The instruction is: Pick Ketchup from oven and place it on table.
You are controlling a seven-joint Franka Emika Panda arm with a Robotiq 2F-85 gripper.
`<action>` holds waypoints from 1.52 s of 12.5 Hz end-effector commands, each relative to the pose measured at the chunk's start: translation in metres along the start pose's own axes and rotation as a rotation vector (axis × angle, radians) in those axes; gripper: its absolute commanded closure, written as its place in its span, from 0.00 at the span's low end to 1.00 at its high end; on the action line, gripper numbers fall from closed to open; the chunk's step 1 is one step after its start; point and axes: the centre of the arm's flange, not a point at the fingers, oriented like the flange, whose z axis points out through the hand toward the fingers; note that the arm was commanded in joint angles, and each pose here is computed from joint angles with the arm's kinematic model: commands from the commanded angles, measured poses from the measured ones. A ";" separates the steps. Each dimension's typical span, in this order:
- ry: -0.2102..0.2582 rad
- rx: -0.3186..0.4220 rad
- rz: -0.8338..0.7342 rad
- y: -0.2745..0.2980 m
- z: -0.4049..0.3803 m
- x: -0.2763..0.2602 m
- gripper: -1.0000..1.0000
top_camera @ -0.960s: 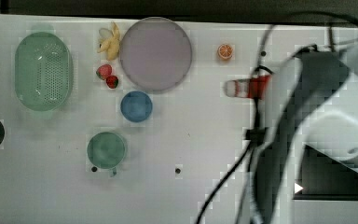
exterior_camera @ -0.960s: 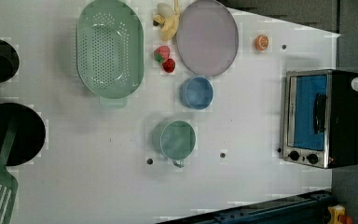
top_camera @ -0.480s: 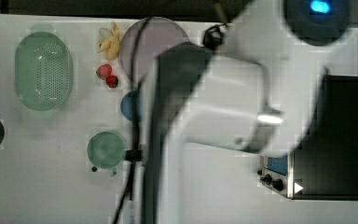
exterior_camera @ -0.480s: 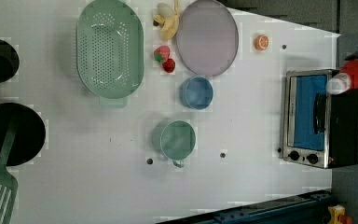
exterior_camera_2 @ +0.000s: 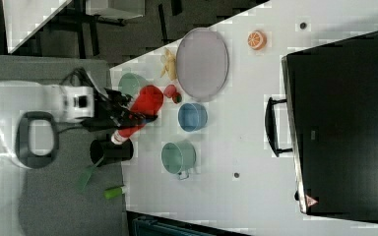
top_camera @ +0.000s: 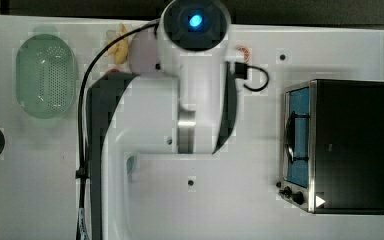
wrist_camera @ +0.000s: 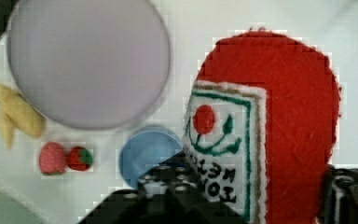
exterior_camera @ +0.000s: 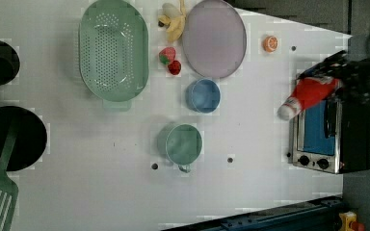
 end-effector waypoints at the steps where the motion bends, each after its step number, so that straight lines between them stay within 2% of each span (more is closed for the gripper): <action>1: -0.016 -0.001 0.057 0.024 0.043 0.016 0.36; 6: -0.045 -0.060 0.086 0.052 0.148 0.008 0.36; 11: -0.020 -0.096 0.103 0.058 0.230 0.017 0.36; 12: -0.025 -0.111 0.103 0.059 0.243 0.017 0.33; 13: -0.025 -0.121 0.104 0.061 0.253 0.017 0.23; 15: 0.008 -0.091 0.101 0.057 0.255 0.019 0.01; 18: 0.056 0.004 0.112 0.046 0.194 0.022 0.00; 19: 0.058 0.034 0.112 0.044 0.160 0.020 0.00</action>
